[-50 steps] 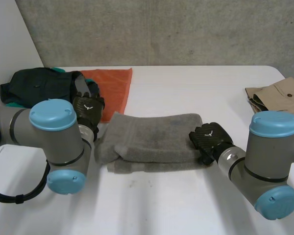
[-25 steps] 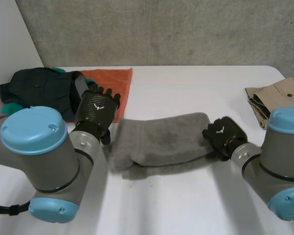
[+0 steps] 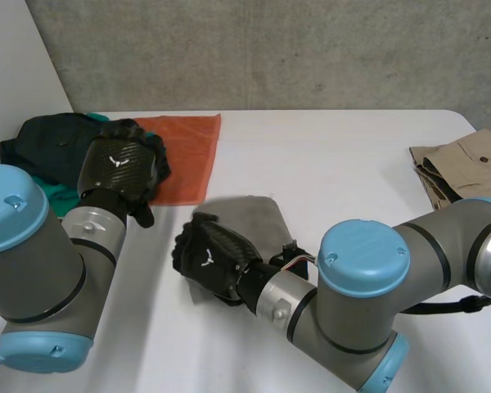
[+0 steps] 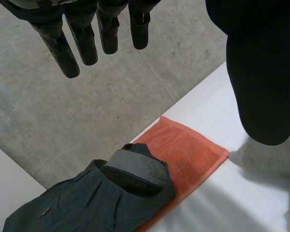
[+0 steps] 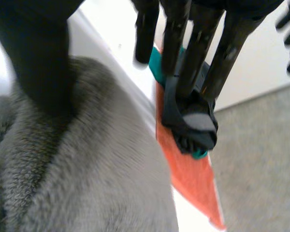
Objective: Fold the laundry.
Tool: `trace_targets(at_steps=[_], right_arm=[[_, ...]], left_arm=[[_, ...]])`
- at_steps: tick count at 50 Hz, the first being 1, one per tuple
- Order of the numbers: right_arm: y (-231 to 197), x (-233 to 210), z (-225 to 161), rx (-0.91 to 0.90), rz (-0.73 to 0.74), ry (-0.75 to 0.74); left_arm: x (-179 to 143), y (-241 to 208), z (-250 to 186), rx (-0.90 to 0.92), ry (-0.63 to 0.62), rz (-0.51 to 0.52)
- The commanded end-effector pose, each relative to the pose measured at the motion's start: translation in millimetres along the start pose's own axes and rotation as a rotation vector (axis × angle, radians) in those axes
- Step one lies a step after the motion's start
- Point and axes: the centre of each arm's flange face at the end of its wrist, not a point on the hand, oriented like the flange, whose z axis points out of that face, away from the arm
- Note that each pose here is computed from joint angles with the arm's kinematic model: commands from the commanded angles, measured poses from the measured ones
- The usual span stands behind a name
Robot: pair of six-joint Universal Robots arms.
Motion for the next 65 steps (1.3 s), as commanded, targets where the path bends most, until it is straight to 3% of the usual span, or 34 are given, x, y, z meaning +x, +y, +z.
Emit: trace_targets(at_steps=[1,4,11,19,24,31,44,52,57,65], right_arm=[[7.2,49.3,-7.9,-0.115,0.449,0.267],[10.8,89.9,-30.2,-0.130,0.644,0.414],[33.8,125.0,-59.5,-0.219,0.912,0.485],[64.0,125.1,-51.8,-0.347,0.994,0.476],[74.9,118.2,-39.9,-0.382,1.000,0.443],[80.0,110.6,-30.4,-0.411,0.959,0.389],[73.5,68.5,-0.6,-0.462,0.842,0.232],[88.8,61.3,3.1,-0.520,0.787,0.245],[73.7,77.9,-5.0,-0.515,0.684,0.279],[30.0,106.6,-28.9,-0.354,0.642,0.392]], left_arm=[[-0.7,-12.3,8.6,0.044,-0.008,-0.067],[4.3,-20.6,10.3,0.071,0.006,-0.096],[46.6,-40.9,2.4,0.130,0.150,-0.184],[95.9,-23.9,-0.5,0.054,0.321,-0.209],[108.3,11.8,7.1,-0.101,0.311,-0.157],[97.5,38.2,-3.9,-0.273,0.224,-0.039],[90.0,55.1,-11.3,-0.326,0.237,0.105],[86.0,59.2,-6.4,-0.337,0.224,0.103],[78.6,50.2,2.5,-0.301,0.228,0.074],[56.4,-30.7,2.7,-0.024,0.353,-0.032]])
